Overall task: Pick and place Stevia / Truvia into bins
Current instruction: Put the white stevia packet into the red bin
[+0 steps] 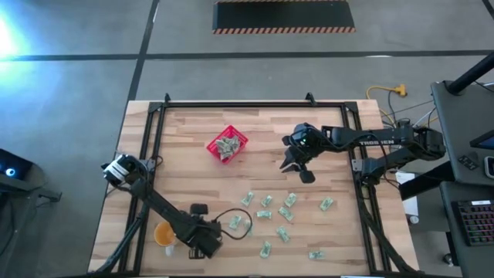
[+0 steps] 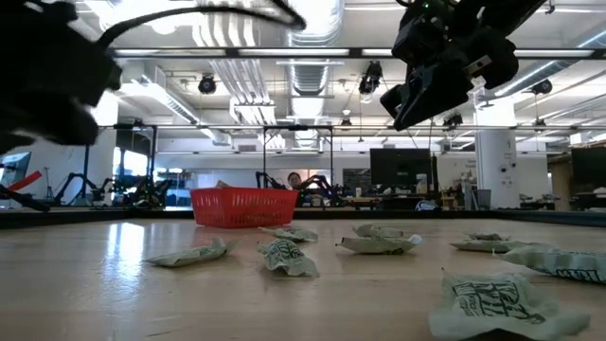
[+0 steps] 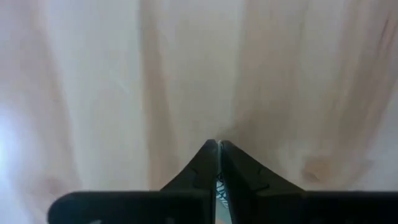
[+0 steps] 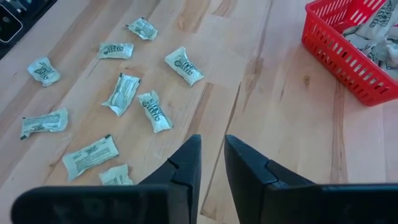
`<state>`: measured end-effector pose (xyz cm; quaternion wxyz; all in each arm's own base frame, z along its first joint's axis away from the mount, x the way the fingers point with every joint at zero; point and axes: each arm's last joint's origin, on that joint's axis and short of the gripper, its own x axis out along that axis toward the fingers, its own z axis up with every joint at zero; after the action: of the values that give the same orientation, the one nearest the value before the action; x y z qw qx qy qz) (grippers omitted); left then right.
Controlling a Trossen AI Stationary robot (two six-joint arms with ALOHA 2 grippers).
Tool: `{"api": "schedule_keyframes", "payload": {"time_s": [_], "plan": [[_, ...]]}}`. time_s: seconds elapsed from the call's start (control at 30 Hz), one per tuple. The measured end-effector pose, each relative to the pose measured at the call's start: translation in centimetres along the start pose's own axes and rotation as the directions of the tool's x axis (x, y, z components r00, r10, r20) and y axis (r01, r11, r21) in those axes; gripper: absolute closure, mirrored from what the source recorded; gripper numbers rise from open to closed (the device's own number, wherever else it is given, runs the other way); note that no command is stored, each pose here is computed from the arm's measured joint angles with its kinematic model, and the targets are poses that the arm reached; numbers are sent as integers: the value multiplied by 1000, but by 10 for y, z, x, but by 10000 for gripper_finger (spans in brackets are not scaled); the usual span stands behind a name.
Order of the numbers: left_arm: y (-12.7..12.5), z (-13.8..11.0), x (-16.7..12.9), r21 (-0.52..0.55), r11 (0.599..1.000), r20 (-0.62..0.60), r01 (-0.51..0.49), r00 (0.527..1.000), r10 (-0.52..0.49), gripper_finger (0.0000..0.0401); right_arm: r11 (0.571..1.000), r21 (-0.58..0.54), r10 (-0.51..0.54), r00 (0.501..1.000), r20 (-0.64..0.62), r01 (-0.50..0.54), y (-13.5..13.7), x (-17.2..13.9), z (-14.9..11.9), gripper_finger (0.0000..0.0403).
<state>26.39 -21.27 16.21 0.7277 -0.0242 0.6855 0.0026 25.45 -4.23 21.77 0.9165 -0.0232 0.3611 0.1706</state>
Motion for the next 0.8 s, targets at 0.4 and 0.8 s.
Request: {"api": "schedule_keyframes", "payload": {"time_s": [0.4,0.8], "plan": [[50,40,-9,262,858,264,-441,888,376,401,1000,0,-1,1000,1,1,0,0,0,339],[164,69,-55,129,803,273,-581,800,535,401,1000,0,0,1000,-2,0,0,0,-1,342]]}}
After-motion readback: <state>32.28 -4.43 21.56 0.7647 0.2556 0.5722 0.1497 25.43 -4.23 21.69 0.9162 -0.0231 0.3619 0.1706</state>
